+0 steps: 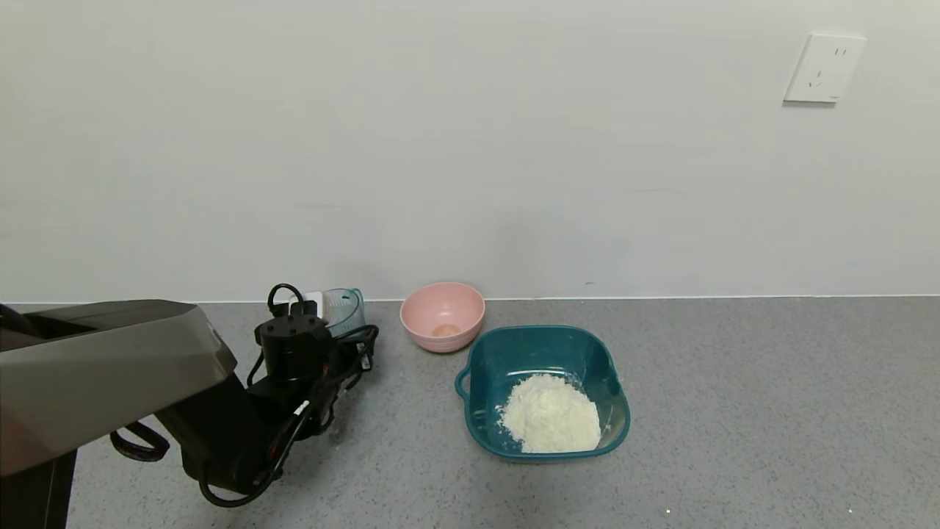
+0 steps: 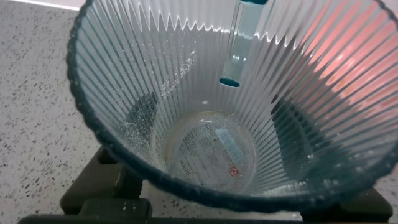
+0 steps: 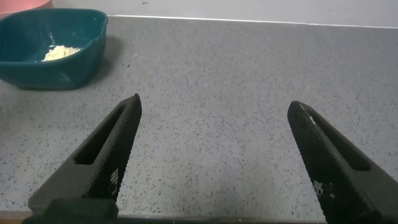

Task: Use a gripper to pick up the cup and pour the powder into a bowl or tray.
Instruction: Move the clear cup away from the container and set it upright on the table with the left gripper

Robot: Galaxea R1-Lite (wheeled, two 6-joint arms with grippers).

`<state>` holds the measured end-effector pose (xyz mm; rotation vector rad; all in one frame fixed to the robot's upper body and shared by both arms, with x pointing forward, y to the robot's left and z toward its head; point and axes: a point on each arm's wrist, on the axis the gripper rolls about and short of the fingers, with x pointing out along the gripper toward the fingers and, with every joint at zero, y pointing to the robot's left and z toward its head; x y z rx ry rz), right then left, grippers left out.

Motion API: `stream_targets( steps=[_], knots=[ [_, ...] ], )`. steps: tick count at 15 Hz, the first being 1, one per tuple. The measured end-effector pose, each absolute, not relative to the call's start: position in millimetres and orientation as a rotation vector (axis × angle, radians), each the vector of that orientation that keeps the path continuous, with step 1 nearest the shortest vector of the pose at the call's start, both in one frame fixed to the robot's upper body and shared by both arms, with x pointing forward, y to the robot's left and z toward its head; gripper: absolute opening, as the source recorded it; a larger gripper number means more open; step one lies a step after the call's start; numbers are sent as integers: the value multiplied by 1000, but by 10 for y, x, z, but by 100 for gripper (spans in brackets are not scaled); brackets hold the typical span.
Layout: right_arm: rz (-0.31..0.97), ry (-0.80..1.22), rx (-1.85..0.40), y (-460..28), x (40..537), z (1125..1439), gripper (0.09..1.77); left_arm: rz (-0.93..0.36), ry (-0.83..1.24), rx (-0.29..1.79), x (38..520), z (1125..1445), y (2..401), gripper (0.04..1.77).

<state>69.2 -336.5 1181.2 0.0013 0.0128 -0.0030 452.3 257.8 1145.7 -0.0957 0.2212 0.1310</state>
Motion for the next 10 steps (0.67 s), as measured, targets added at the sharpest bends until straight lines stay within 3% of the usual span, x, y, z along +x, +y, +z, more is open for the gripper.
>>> stream_targets(
  steps=[8, 10],
  knots=[
    [-4, 12, 2, -3365, 692, 11813, 171, 143, 259, -86, 4582, 11273, 2596, 130],
    [-3, 13, 2, -3365, 692, 11812, 171, 143, 266, -84, 4575, 11256, 2598, 143]
  ],
)
